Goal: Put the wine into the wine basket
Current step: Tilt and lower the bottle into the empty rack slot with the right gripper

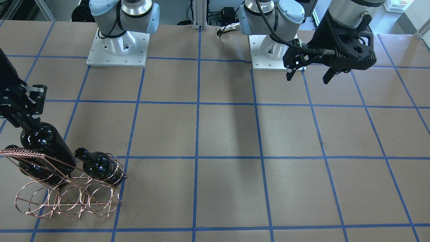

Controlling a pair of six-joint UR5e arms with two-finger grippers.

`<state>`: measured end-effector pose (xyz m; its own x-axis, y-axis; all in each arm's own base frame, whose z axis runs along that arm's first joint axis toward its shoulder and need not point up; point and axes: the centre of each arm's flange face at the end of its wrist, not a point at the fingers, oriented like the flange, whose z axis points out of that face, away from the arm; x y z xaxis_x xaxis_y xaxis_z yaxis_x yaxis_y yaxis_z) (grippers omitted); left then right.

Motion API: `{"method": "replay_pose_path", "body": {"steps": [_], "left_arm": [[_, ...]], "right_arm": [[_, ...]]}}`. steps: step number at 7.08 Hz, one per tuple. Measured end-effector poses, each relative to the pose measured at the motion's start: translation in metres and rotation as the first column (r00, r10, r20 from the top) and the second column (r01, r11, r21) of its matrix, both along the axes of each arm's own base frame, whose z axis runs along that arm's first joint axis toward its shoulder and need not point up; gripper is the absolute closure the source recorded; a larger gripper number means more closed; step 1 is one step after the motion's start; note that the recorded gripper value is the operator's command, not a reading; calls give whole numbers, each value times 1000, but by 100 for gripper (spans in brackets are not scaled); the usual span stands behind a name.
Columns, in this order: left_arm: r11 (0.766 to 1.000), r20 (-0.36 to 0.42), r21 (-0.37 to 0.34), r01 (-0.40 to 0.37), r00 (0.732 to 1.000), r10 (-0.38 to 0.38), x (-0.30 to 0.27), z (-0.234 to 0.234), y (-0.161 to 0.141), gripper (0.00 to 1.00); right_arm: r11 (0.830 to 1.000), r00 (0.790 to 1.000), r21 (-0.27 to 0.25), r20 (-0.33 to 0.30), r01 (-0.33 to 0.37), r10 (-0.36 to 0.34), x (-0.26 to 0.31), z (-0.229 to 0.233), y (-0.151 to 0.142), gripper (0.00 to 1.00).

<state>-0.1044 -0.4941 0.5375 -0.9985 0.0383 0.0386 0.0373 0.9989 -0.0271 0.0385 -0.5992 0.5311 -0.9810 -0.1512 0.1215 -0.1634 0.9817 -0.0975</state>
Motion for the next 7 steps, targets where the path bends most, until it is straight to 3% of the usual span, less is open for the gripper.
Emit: {"method": "replay_pose_path", "body": {"steps": [7], "left_arm": [[1000,-3,2,2,1000,-2,0,-1,0,0]], "right_arm": [[998,999,46,17,-42,42,-6,-30,-11,93]]}}
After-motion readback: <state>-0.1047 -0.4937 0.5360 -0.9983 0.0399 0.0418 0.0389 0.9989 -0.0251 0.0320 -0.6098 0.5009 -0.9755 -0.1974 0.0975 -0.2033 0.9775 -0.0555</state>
